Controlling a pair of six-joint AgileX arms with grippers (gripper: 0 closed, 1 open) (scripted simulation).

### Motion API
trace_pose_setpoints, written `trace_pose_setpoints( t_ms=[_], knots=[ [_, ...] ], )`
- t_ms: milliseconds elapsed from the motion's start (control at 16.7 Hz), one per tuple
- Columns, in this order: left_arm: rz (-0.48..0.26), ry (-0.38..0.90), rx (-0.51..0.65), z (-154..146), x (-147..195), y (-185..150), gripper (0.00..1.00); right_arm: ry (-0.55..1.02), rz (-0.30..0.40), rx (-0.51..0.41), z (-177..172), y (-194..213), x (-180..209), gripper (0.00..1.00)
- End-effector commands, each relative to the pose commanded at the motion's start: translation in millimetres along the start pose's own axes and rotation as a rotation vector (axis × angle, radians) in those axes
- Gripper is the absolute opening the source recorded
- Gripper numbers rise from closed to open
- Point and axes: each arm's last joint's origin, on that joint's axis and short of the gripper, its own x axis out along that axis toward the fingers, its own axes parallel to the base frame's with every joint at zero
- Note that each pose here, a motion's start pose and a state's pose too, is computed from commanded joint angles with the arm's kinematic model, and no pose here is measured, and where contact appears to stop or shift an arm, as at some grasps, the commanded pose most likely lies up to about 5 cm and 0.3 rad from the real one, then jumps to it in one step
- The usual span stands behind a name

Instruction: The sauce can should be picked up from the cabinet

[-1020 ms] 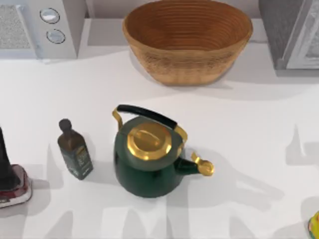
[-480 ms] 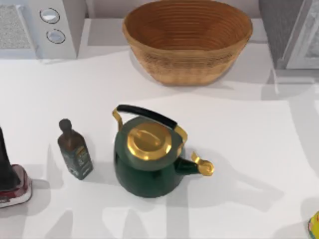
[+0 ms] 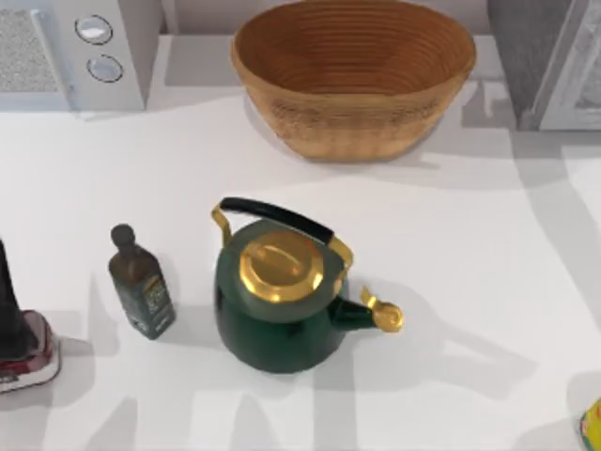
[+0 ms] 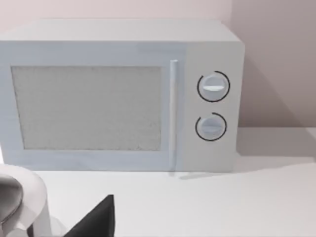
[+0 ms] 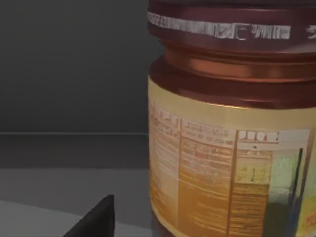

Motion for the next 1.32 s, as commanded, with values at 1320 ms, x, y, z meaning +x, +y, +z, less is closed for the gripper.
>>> trace_pose_setpoints(
  t_ms=[1320],
  knots=[
    [0.0, 0.0, 0.0, 0, 0, 0, 1.0, -0.01, -0.009, 0.0, 1, -3, 61, 1.0]
  ],
)
